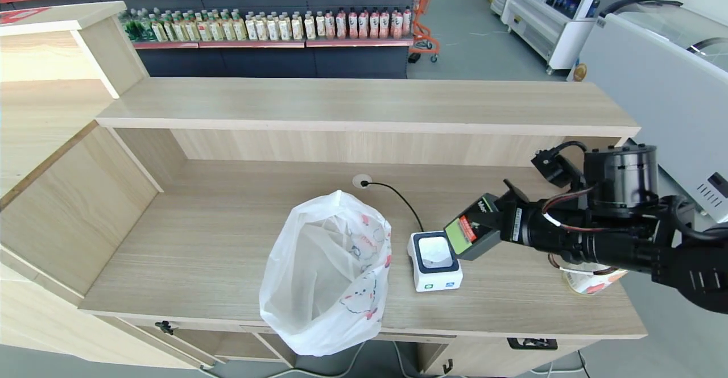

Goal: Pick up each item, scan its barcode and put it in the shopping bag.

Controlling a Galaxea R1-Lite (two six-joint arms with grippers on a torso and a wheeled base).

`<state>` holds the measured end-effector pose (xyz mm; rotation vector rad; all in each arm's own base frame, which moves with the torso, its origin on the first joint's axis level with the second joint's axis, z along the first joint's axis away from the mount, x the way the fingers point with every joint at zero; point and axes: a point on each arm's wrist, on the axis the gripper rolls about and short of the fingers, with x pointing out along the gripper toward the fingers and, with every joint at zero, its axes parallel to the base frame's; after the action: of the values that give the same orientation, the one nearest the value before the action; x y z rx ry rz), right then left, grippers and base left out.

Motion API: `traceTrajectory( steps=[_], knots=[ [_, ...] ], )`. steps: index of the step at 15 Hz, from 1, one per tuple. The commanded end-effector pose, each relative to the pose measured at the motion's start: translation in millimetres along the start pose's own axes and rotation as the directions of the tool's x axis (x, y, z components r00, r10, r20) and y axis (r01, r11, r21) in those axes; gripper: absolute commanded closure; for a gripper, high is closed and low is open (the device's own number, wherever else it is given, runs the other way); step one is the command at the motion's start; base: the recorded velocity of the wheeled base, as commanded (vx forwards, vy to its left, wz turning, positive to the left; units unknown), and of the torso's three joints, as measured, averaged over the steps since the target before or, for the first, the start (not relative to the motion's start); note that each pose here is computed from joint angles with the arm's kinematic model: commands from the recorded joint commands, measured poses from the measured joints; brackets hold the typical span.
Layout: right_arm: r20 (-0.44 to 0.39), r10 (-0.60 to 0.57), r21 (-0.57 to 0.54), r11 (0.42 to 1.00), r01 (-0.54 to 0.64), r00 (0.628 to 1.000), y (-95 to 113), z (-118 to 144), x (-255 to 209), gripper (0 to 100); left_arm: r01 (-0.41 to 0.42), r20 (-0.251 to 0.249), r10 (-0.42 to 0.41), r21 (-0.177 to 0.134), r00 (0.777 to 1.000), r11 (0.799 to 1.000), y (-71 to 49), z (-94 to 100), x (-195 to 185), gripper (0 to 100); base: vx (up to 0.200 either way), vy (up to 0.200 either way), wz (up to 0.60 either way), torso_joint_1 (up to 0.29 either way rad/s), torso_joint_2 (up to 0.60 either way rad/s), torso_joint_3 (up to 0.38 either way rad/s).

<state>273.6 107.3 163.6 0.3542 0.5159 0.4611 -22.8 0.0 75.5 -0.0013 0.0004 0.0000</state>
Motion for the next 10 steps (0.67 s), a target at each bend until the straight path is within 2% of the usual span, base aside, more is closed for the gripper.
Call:
traceTrajectory(
  steps=[1,4,10],
  knots=[
    [-0.075,-0.061,-0.022,0.998,0.06,0.995,-15,-18,31,100,0.0,0.0,0.0,0.0,1.0,1.0,0.0,0.0,0,0,0.0,0.0,0.0,0.0,0.0,0.0],
    [-0.053,-0.087,-0.047,0.995,0.085,0.995,-23,-26,55,100,0.0,0.0,0.0,0.0,1.0,1.0,0.0,0.0,0,0,0.0,0.0,0.0,0.0,0.0,0.0],
    [-0.054,-0.033,-0.072,0.997,0.029,0.998,-8,-25,94,100,0.0,0.002,0.0,0.001,1.0,1.0,0.0,0.4,0,0,0.0,0.0,0.0,0.0,0.0,0.0]
  ],
)
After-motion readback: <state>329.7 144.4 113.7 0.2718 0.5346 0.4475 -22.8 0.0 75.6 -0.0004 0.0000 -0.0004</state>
